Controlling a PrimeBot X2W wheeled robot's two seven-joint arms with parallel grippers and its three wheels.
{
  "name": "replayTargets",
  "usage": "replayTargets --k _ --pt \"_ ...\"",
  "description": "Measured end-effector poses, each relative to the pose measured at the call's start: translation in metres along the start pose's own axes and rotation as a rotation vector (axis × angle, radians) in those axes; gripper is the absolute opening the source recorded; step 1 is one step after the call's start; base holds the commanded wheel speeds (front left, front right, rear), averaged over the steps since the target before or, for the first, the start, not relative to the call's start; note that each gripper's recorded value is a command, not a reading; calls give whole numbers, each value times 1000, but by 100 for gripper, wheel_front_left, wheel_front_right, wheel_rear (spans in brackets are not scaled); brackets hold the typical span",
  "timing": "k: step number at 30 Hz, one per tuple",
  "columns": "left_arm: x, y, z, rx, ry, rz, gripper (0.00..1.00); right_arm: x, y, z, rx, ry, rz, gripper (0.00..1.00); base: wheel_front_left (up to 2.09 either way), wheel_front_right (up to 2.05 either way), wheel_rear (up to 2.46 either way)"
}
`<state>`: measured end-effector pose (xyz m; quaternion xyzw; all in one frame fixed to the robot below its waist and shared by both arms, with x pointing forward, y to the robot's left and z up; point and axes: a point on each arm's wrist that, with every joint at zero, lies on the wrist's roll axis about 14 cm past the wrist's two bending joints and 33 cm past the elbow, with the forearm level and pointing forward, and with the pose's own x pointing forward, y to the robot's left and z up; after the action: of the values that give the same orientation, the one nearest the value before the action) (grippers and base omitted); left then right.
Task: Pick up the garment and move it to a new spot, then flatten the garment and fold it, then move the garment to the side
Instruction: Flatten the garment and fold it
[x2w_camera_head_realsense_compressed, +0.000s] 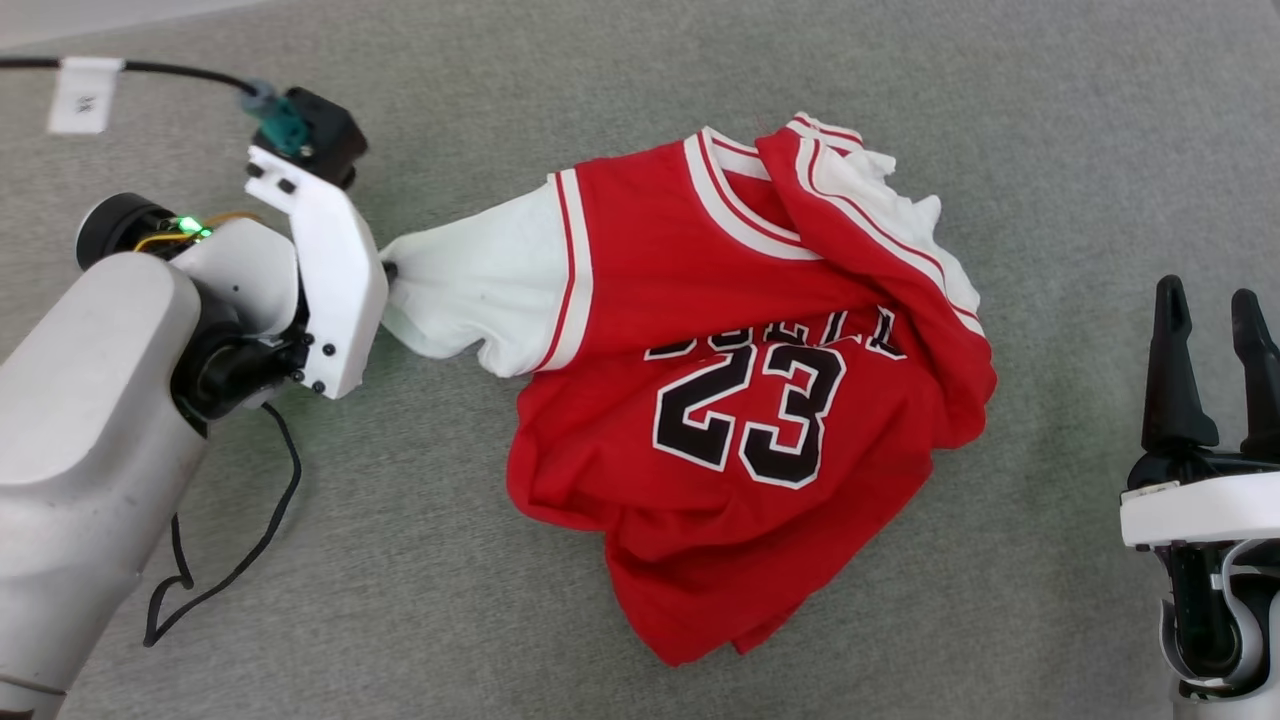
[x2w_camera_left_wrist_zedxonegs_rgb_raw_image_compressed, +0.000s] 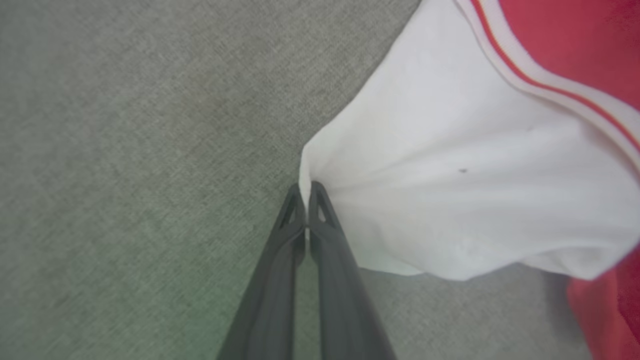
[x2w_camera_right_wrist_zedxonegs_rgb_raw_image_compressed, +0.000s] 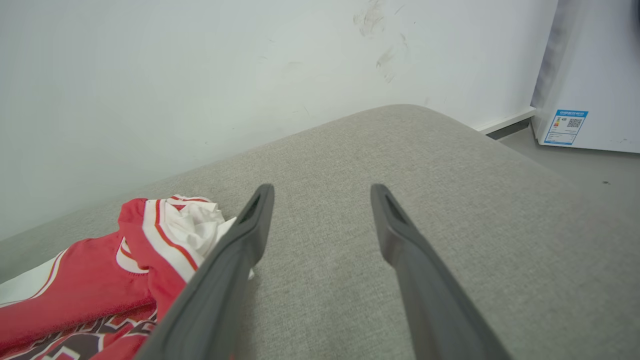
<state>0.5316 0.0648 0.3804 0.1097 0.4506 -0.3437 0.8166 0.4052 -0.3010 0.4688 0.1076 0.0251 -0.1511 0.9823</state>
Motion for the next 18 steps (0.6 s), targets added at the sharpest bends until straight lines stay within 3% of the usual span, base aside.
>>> replayTargets --k 10,11,18 --pt "-65 35 34 -91 -356 166 0 0 20 11 -7 -1 58 100 0 0 0" --pt "-87 42 28 -109 -411 212 0 -2 27 12 -6 11 79 100 0 0 0" --pt "-116 40 -20 -157 -428 276 0 -2 47 13 6 31 136 100 0 0 0"
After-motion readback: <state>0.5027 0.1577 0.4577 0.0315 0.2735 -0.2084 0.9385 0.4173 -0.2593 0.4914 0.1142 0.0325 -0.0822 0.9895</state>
